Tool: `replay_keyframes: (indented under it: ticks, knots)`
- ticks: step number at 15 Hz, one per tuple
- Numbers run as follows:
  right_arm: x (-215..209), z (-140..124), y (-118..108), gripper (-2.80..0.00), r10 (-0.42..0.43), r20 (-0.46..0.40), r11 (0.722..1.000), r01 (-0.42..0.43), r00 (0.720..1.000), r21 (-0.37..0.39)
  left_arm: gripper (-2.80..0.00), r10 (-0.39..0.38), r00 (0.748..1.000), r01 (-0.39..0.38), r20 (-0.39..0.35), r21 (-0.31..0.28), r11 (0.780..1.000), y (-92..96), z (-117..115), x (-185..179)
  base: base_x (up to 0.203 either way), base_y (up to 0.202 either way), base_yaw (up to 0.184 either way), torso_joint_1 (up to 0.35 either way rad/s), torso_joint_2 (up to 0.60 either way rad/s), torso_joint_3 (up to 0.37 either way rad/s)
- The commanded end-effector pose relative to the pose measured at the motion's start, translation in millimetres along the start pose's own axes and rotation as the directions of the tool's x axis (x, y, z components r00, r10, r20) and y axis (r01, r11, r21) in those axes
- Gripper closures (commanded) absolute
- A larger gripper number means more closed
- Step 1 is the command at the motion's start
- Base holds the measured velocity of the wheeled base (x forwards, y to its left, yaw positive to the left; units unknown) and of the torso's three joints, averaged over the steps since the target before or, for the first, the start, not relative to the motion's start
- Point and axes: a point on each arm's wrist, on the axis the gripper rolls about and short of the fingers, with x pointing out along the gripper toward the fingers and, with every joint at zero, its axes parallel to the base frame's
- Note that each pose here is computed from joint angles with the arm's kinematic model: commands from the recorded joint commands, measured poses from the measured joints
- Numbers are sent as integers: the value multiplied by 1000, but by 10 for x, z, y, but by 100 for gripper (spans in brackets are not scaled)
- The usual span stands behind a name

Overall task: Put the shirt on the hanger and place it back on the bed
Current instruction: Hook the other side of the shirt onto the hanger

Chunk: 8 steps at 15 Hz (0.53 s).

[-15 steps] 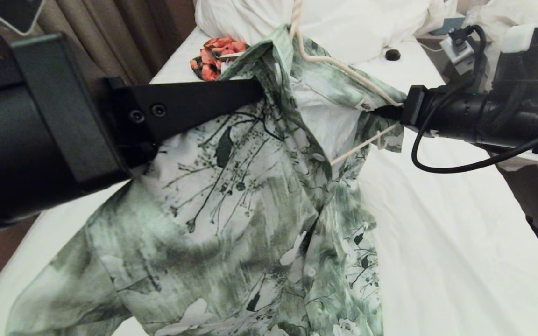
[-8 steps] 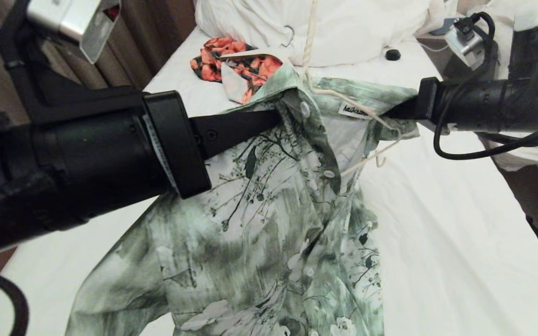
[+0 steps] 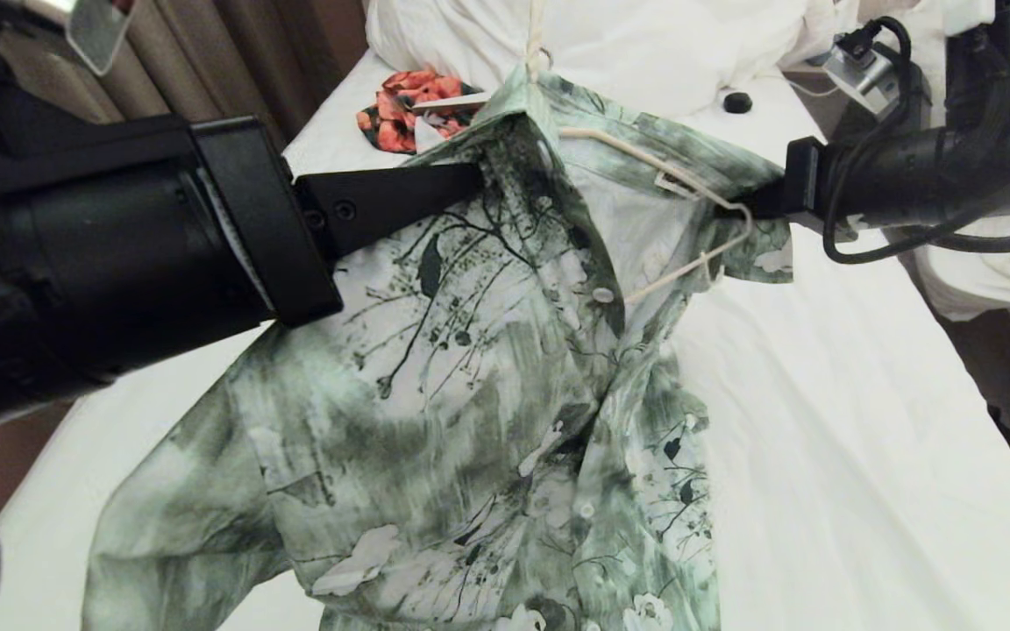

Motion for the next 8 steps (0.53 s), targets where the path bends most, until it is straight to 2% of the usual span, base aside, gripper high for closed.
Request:
replay_keyframes:
  ticks: [1, 3, 6, 8]
  knots:
    - [45, 9, -12, 0, 1, -5, 1000, -1, 1000, 3, 0, 3, 1000, -3, 15, 20, 1000, -6, 27, -48, 0, 0, 0, 0, 0, 0]
    - [3, 37, 32, 0, -2, -33, 1000, 3, 999, 13, 0, 23, 1000, -23, 18, 23, 999, 0, 26, -34, 0, 0, 0, 0, 0, 0]
    - [-26, 84, 51, 0, -10, -54, 1000, 11, 999, 24, 0, 36, 999, -37, 6, 65, 997, 12, -2, -17, 0, 0, 0, 0, 0, 0]
    - [-48, 87, 67, 0, -10, -68, 1000, 12, 998, 29, 0, 75, 997, -75, 2, 88, 993, 37, -27, 21, 0, 0, 0, 0, 0, 0]
